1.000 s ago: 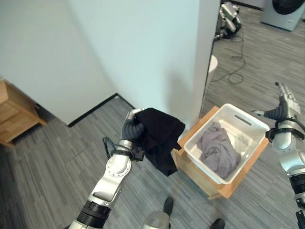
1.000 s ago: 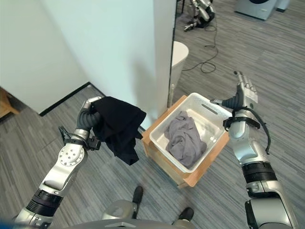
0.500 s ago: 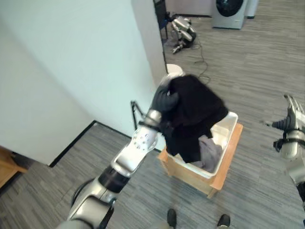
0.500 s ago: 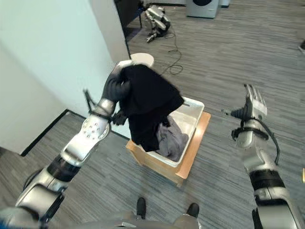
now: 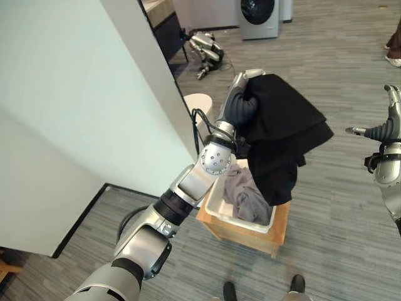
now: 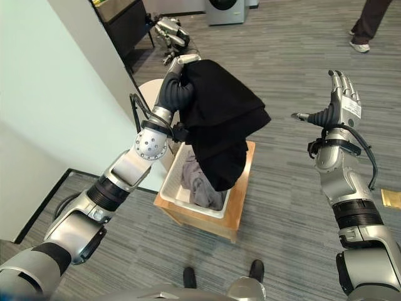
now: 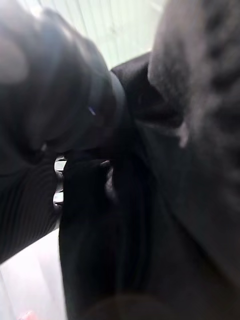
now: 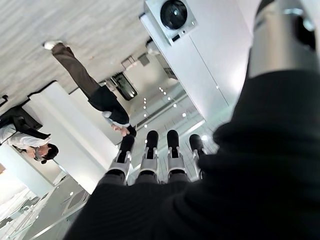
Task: Pick up bed clothes into laundry basket.
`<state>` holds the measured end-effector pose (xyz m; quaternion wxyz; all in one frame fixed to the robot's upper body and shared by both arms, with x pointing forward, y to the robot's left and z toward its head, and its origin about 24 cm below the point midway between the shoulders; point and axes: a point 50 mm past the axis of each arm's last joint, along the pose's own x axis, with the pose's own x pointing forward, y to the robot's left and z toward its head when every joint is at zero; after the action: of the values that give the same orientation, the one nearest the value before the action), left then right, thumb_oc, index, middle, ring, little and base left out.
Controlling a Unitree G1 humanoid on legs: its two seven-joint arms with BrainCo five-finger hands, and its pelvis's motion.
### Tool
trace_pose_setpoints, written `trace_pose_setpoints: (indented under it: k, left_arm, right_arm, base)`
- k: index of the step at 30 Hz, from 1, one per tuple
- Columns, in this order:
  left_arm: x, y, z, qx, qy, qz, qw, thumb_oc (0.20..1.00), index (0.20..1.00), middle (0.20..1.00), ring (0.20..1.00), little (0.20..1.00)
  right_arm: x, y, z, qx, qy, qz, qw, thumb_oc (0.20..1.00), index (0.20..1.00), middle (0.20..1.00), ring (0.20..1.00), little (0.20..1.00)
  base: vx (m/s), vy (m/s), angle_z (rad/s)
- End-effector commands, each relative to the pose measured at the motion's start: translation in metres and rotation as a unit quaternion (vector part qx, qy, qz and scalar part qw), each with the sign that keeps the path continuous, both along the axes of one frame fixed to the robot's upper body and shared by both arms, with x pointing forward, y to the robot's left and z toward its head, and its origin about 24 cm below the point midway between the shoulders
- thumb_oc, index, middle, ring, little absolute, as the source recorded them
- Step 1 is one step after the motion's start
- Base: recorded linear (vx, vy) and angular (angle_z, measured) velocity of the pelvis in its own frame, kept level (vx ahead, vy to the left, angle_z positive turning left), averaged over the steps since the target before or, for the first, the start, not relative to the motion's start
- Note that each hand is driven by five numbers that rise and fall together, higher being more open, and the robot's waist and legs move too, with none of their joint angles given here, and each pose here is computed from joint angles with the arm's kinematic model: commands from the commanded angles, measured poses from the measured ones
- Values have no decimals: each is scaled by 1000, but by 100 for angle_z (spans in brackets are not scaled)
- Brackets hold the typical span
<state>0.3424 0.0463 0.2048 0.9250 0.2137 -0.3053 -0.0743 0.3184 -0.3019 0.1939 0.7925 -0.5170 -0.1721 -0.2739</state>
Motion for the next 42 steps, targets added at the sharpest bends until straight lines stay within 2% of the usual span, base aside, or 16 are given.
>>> trace_pose_setpoints:
  k: [1,9,16,17,18,24,30,33,34,38,39,42]
  left_arm:
    - [10,-1,45,42,-93,38,994,200,200,200,200,200]
    - [25,13,40,132,-102,103,981,200,200,200,200,200]
    - [44,25,9,220,-43,160,961,200,200,200,200,200]
    - [46,27,-1,236,-29,167,957,567,567,567,567,567]
    - [49,30,-12,249,-9,175,953,1000,1000,1000,1000,1000]
    - [46,52,-87,291,114,200,928,1000,1000,1000,1000,1000]
    - [31,68,-111,265,141,204,932,1000,1000,1000,1000,1000]
    - [15,76,-116,191,143,205,949,1000,1000,1000,1000,1000]
    - [14,77,-117,191,145,205,949,1000,1000,1000,1000,1000]
    - [-1,79,-104,69,126,191,971,1000,1000,1000,1000,1000]
    - [-10,87,-95,-2,115,180,977,1000,1000,1000,1000,1000]
    - [-26,115,-84,-102,91,194,971,1000,1000,1000,1000,1000]
  right_arm:
    - [9,26,43,2,-85,55,995,1000,1000,1000,1000,1000]
    - [2,30,50,14,-116,71,991,1000,1000,1000,1000,1000]
    - [-1,30,42,27,-110,72,991,1000,1000,1000,1000,1000]
    - [-2,31,41,32,-113,75,990,1000,1000,1000,1000,1000]
    - [-5,34,43,40,-124,86,988,1000,1000,1000,1000,1000]
    - [-34,43,37,83,-166,136,973,1000,1000,1000,1000,1000]
    - [-44,47,27,92,-159,149,972,1000,1000,1000,1000,1000]
    - [-52,49,26,86,-168,153,970,1000,1000,1000,1000,1000]
    - [-52,49,26,86,-167,154,970,1000,1000,1000,1000,1000]
    - [-58,55,26,85,-176,168,966,1000,1000,1000,1000,1000]
    - [-60,60,25,87,-178,182,963,1000,1000,1000,1000,1000]
    - [-65,67,22,78,-172,202,961,1000,1000,1000,1000,1000]
  base:
    - [11,1,-31]
    - [13,3,-17]
    - [1,15,-10]
    - [-11,11,-5]
    - [-12,19,-4]
    - [-6,0,0]
    - [-17,0,-1]
    - [-7,-27,1]
    - [-5,-36,5]
    - [19,-53,14]
    - [26,-62,37]
    - [24,-60,25]
